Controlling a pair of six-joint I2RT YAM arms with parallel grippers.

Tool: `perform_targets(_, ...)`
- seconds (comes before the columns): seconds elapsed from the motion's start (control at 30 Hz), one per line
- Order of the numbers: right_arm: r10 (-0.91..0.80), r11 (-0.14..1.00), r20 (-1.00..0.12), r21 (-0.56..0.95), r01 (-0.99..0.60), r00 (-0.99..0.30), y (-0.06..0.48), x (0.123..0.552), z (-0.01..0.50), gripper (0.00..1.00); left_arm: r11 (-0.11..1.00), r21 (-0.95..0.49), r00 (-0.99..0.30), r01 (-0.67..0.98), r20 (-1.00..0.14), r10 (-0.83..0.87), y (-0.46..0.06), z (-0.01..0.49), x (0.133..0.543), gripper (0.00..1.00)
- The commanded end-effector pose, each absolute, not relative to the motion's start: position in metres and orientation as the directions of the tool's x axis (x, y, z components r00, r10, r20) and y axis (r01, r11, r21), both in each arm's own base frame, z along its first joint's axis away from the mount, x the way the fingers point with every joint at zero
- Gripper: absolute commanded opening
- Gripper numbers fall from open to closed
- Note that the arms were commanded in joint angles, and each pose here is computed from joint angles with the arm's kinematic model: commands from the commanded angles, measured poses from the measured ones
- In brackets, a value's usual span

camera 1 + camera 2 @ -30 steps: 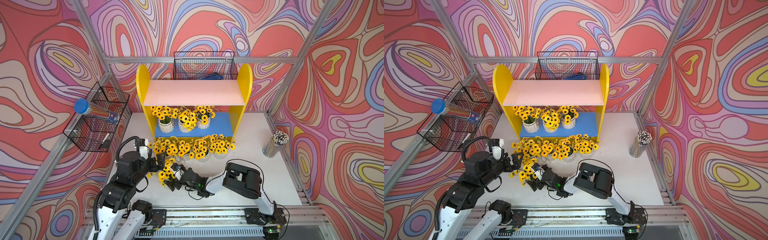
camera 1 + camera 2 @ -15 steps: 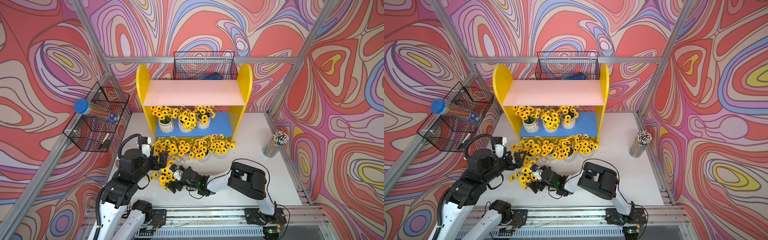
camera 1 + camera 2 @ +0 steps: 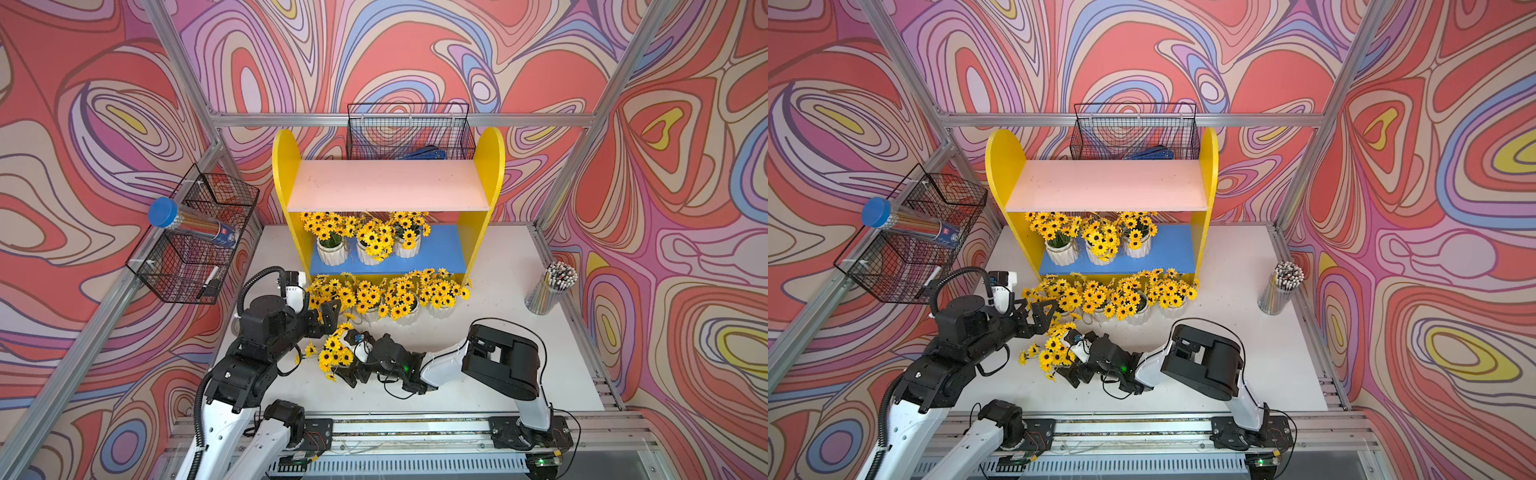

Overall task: Take the sunflower pots off the shelves
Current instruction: Place the sunflower pot at the center of the board.

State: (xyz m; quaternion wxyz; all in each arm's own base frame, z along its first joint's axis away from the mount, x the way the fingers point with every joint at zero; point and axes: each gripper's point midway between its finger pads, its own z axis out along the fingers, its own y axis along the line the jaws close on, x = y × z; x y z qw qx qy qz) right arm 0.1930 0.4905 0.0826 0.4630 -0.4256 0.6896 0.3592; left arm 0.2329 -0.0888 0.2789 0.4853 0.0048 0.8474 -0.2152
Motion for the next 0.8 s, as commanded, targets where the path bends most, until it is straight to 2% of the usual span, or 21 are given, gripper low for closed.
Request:
perform_targets(0.0, -0.241, 0.409, -0.950, 0.084, -0.909, -0.197, 0.478, 0.195, 0.097, 0.98, 0.901, -0.357, -0.511, 0.247, -0.838, -0.192, -0.092, 0.283, 0.235, 0.97)
perform_targets(0.33, -0.401, 0.448, -0.855, 0.129, -0.885, -0.328, 0.428, 0.173, 0.048, 0.98, 0.894, -0.356, -0.507, 0.272, -0.842, -0.181, -0.096, 0.283, 0.236, 0.97)
perform_targets(0.5, -0.426, 0.497, -0.830, 0.119, -0.860, -0.361, 0.407, 0.172, 0.044, 0.98, 0.889, -0.357, -0.510, 0.287, -0.843, -0.174, -0.099, 0.282, 0.236, 0.98)
perform_targets(0.77, -0.413, 0.634, -0.863, -0.043, -0.772, -0.291, 0.354, 0.194, 0.117, 0.98, 0.871, -0.351, -0.491, 0.343, -0.858, -0.152, -0.110, 0.298, 0.246, 0.97)
